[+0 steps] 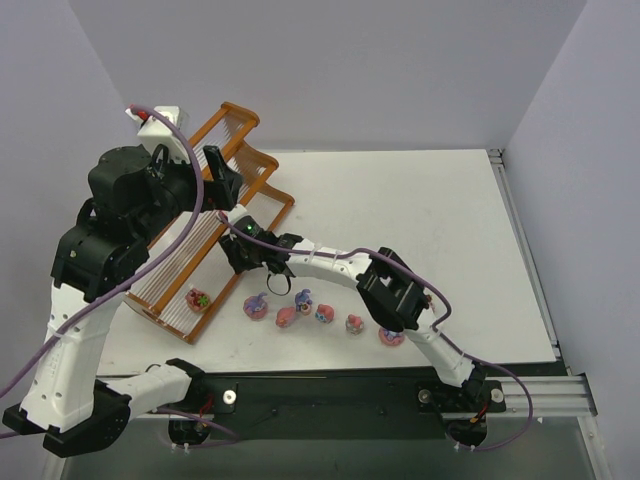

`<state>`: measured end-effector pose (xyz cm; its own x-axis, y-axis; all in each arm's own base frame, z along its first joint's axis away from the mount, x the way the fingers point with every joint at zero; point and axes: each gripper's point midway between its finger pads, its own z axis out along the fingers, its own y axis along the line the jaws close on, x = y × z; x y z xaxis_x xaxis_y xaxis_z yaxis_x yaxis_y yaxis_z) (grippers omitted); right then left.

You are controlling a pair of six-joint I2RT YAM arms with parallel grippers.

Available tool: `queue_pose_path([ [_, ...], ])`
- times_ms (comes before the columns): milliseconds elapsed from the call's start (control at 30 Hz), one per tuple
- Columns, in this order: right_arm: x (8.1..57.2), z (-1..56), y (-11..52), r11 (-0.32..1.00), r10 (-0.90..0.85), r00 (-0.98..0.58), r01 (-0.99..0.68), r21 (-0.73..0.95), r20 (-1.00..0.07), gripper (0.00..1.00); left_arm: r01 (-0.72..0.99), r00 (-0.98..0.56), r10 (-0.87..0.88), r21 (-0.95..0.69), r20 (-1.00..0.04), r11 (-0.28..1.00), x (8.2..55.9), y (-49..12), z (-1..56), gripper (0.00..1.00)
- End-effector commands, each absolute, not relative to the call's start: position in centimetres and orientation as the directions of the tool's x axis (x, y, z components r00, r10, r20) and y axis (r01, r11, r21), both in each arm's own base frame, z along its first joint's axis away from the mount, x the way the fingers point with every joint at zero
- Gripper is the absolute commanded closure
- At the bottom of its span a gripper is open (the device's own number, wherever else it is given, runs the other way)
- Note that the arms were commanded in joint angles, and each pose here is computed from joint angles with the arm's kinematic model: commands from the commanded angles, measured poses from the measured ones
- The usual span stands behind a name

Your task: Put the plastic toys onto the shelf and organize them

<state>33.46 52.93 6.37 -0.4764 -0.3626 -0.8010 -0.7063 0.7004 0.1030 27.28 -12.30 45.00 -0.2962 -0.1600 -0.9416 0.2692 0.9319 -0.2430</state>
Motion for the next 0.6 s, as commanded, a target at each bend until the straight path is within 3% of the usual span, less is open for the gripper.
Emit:
queue_pose_path([
  [0, 33.8, 9.3, 54.0, 0.681, -0.306, -0.424, -0.723, 0.116, -0.852, 1.0, 0.27, -0.249, -0.179, -0.246, -0.952, 0.931, 27.2, -12.0, 46.7, 0.03],
  [567, 34.6, 7.8, 55.1, 0.684, -0.28, -0.415, -0.719, 0.123, -0.865, 1.0, 0.258, -0.27, -0.18, -0.251, -0.946, 0.933, 27.5, -12.2, 46.2, 0.03],
])
